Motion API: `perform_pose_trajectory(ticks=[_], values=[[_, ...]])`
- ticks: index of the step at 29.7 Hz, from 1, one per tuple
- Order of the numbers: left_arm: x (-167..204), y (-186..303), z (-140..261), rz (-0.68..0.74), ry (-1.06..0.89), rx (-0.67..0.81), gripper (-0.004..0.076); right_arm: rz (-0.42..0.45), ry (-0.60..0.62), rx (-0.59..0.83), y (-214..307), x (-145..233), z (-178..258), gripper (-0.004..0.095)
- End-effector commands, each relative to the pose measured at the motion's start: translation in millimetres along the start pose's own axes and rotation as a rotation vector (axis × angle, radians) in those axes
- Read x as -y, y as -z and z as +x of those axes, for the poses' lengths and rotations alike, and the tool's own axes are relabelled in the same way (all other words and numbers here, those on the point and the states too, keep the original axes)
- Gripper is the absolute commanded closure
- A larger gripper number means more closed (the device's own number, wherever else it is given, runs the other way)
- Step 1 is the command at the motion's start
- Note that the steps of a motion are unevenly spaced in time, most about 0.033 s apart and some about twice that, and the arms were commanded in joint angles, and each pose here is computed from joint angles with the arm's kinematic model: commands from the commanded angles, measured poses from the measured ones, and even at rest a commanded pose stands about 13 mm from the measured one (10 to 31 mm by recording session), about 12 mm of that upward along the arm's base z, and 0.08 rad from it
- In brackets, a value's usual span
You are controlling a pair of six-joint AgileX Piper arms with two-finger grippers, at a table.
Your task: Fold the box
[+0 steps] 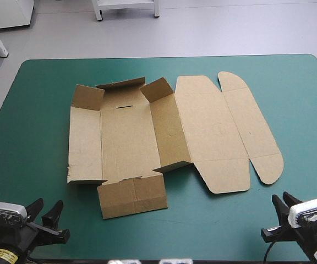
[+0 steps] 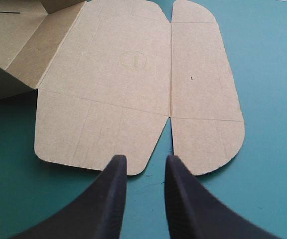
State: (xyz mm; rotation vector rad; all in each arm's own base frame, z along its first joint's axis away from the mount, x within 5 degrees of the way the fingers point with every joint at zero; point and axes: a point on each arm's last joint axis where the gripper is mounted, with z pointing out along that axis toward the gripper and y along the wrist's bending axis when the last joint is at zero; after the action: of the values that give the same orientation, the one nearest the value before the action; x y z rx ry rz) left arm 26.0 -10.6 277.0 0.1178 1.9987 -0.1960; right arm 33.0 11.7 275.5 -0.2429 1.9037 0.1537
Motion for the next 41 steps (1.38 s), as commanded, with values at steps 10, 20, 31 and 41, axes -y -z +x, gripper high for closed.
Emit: perform_pose_trajectory(ticks=[10,20,31,41], values=[[4,-16,-57,0.023,0.044,-0.026,0.0319,0.022,0.022,0.04,1,3,-38,0.0526],[-2,-65,-123,-0.041,-0.015,-0.149,0.0288,0.018,0.016,-0.061,-25,6,-70,0.0476],[-46,-136,-126,-0.184,0.111,-0.376,0.029,0.0,-0.055,-0.106,-47,6,-84,0.0475],[-112,-163,-99,-0.071,0.552,-0.355,0.0289,0.002,-0.052,-0.115,-49,7,-84,0.0474]])
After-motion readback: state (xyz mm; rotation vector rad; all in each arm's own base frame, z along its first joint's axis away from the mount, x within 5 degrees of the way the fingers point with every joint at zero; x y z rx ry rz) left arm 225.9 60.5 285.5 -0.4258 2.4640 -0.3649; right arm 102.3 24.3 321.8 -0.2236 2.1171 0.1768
